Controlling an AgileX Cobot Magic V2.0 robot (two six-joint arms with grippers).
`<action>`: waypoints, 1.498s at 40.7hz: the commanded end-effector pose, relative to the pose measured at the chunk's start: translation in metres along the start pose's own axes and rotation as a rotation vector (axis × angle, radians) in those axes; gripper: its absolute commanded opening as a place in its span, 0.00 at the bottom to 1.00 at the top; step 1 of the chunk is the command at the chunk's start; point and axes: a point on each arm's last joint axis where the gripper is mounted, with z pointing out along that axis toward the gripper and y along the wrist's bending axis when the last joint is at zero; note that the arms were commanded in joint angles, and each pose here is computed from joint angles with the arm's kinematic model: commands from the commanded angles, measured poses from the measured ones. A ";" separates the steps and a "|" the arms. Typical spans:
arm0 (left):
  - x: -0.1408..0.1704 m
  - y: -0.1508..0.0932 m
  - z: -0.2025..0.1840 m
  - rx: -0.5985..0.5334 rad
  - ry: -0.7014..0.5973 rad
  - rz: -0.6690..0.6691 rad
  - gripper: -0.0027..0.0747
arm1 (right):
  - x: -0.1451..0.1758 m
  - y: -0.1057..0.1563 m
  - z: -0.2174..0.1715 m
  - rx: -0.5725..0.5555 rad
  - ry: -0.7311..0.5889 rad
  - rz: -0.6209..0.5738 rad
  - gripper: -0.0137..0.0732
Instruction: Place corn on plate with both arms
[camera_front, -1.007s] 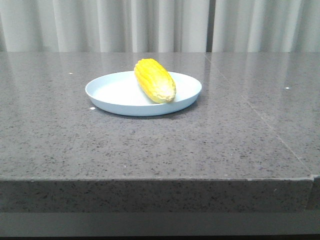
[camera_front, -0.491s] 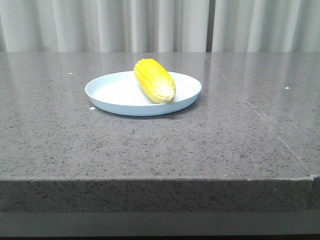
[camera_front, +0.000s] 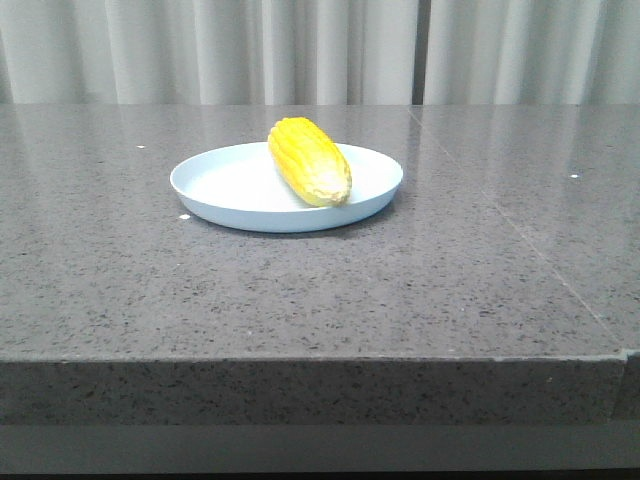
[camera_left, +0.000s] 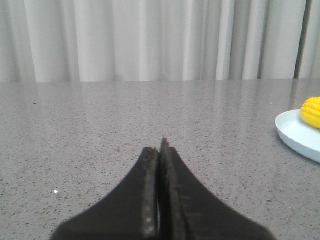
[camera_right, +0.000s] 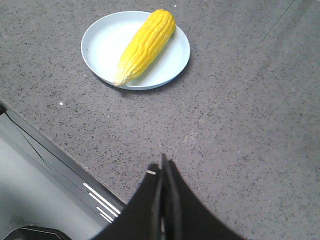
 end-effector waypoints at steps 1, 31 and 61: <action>-0.001 0.000 -0.001 -0.005 -0.079 -0.032 0.01 | -0.011 -0.001 -0.005 0.013 -0.084 -0.002 0.08; -0.001 0.000 -0.001 -0.006 -0.078 -0.033 0.01 | -0.011 -0.001 -0.005 0.013 -0.084 -0.002 0.08; -0.001 0.000 -0.001 -0.005 -0.076 -0.033 0.01 | 0.062 -0.014 -0.009 0.311 -0.365 0.166 0.08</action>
